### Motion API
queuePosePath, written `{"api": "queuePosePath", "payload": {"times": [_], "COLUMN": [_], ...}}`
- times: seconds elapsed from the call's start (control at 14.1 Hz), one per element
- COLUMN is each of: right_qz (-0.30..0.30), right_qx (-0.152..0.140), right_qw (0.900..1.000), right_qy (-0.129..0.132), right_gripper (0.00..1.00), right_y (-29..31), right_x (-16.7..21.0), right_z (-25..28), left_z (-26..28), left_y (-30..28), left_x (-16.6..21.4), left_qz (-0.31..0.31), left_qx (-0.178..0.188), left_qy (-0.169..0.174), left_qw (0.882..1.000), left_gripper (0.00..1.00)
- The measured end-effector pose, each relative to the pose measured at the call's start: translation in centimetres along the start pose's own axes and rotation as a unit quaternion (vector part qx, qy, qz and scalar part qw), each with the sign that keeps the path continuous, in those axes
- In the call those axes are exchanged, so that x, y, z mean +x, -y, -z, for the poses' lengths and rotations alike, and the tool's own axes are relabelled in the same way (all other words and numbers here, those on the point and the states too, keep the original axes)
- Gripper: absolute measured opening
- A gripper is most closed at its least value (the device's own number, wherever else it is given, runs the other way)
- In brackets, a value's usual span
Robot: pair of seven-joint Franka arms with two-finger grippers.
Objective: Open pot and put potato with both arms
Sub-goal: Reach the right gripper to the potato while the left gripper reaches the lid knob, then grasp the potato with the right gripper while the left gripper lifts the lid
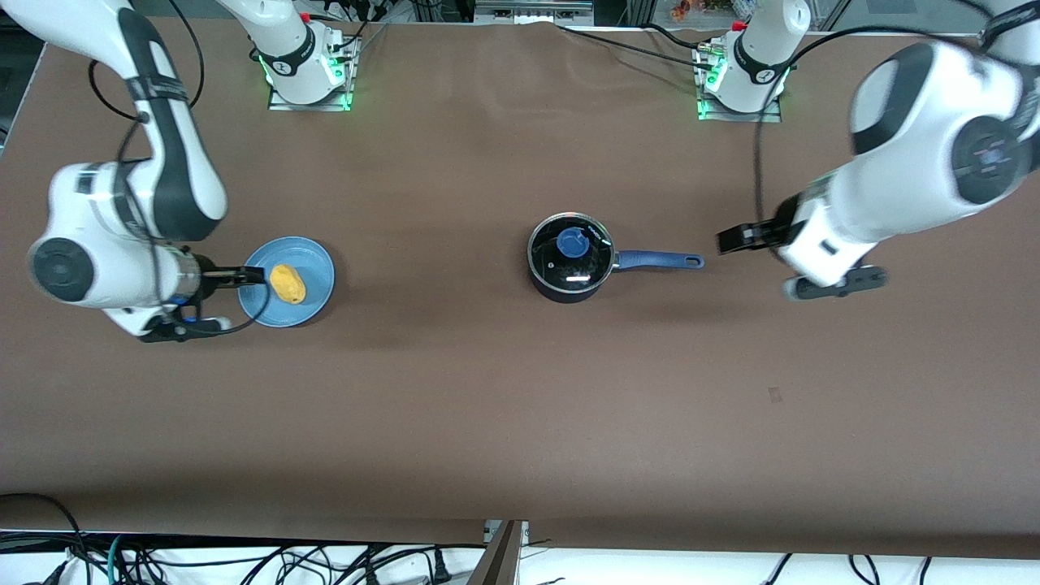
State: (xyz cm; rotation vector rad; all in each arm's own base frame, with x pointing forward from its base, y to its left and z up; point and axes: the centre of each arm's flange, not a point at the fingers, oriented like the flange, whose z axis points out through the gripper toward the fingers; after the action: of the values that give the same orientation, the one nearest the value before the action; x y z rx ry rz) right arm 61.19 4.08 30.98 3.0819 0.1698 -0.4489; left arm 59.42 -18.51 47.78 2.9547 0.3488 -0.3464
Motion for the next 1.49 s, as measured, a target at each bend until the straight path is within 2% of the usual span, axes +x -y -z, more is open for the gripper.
{"api": "queuePosePath", "payload": {"times": [0.36, 0.57, 0.78, 1.07, 1.42, 1.49], "right_qz": [0.007, 0.01, 0.022, 0.05, 0.073, 0.077], "right_qx": [-0.001, -0.001, -0.001, -0.004, -0.008, -0.008], "right_qw": [1.0, 0.999, 0.997, 0.994, 0.99, 0.989], "right_qy": [-0.016, -0.044, -0.07, -0.094, -0.123, -0.125], "right_gripper": [1.0, 1.0, 1.0, 1.0, 1.0, 0.96], "right_y": [0.7, 0.9, 1.0, 1.1, 1.2, 1.2], "right_x": [-1.2, -1.8, -2.5, -2.9, -3.0, -2.9], "right_z": [-5.2, -7.5, -9.9, -11.1, -11.6, -11.6], "left_z": [-7.4, -14.9, -22.4, -24.3, -25.3, -25.3], "left_y": [-9.0, -13.0, -14.4, -15.4, -15.2, -15.2], "left_x": [-2.7, -4.9, -8.3, -10.3, -10.2, -10.2], "left_qz": [0.055, 0.066, 0.081, 0.091, 0.098, 0.099], "left_qx": [-0.006, -0.006, -0.005, 0.004, 0.009, 0.008], "left_qy": [0.008, -0.025, -0.034, -0.035, -0.029, -0.029], "left_qw": [0.998, 0.997, 0.996, 0.995, 0.995, 0.995], "left_gripper": [1.0, 1.0, 1.0, 1.0, 1.0, 0.99]}}
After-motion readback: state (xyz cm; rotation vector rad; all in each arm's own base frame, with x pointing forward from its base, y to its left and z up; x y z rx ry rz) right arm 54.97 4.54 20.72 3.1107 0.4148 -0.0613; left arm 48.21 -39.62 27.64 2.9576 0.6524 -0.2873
